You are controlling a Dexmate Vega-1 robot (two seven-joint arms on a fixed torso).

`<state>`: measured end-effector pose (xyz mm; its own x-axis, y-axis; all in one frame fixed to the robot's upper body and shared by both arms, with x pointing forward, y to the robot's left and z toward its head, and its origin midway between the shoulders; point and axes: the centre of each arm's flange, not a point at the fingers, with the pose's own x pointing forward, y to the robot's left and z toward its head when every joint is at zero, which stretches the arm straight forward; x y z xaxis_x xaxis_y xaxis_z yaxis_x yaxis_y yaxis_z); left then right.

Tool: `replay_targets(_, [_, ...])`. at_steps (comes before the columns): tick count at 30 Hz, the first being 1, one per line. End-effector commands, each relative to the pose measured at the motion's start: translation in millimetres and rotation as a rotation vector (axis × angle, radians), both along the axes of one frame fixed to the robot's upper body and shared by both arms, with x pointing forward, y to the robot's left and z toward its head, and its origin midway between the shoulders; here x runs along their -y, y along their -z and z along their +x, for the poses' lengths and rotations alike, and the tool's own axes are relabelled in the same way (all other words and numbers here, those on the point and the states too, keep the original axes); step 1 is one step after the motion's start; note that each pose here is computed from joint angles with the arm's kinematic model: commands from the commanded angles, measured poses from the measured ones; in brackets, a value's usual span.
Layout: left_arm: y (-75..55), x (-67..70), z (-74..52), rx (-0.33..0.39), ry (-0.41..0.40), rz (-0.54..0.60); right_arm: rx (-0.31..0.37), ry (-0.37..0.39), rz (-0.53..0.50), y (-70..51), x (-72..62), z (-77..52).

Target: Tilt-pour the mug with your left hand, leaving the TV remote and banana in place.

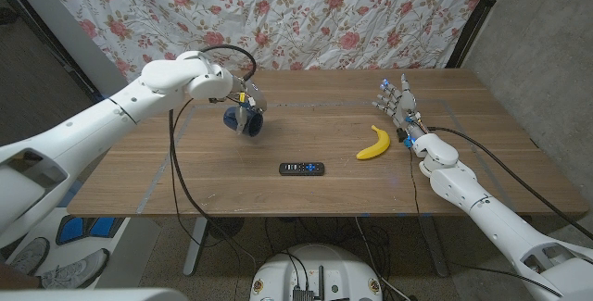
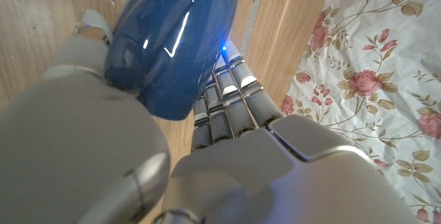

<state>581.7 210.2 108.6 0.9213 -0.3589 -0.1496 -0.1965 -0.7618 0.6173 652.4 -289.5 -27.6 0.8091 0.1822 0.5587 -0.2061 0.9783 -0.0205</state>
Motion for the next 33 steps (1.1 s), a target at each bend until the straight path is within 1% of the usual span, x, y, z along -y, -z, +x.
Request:
replay_targets(1, [-2.5, -12.3, 1.2, 0.001, 0.016, -0.142, 0.001, 0.001, 0.0, 0.0, 0.3, -0.1])
replay_targets(5, [-3.3, -18.6, 1.1, -0.002, 0.02, -0.207, 0.0, 0.0, 0.0, 0.0, 0.3, -0.1])
replay_targets(7, [-2.7, -20.1, 0.2, 0.002, 0.023, -0.215, 0.001, 0.001, 0.0, -0.1, 0.3, -0.1])
replay_targets(9, [-2.9, -23.9, -0.3, -0.003, 0.029, -0.267, 0.001, 0.001, 0.0, -0.1, 0.3, -0.1])
replay_targets(11, [-2.3, -26.2, -1.3, 0.0, 0.035, -0.283, 0.0, 0.001, 0.0, -0.1, 0.3, -0.1])
replay_targets(12, [-2.2, -28.3, -1.3, -0.007, 0.037, -0.312, 0.001, 0.001, 0.0, -0.1, 0.3, -0.1])
replay_targets(13, [-1.6, -29.4, -1.4, -0.017, 0.039, -0.324, 0.001, 0.001, 0.0, -0.1, 0.3, 0.0])
replay_targets(15, [-0.2, -29.9, -2.4, -0.008, 0.046, -0.321, 0.001, 0.001, 0.0, -0.1, 0.4, 0.0])
replay_targets(21, [0.0, -36.5, -4.3, -0.019, 0.072, -0.43, 0.001, 0.001, 0.0, -0.1, 0.4, 0.0])
replay_targets(23, [0.2, -37.5, -5.5, -0.007, 0.081, -0.434, 0.001, 0.001, 0.0, -0.1, 0.4, 0.0])
replay_targets(27, [-0.1, -44.0, -7.4, -0.013, 0.099, -0.525, 0.001, 0.001, 0.0, 0.0, 0.4, 0.1])
replay_targets(33, [5.0, -51.4, -10.6, -0.005, 0.115, -0.599, 0.001, 0.001, 0.0, 0.0, 0.4, 0.1])
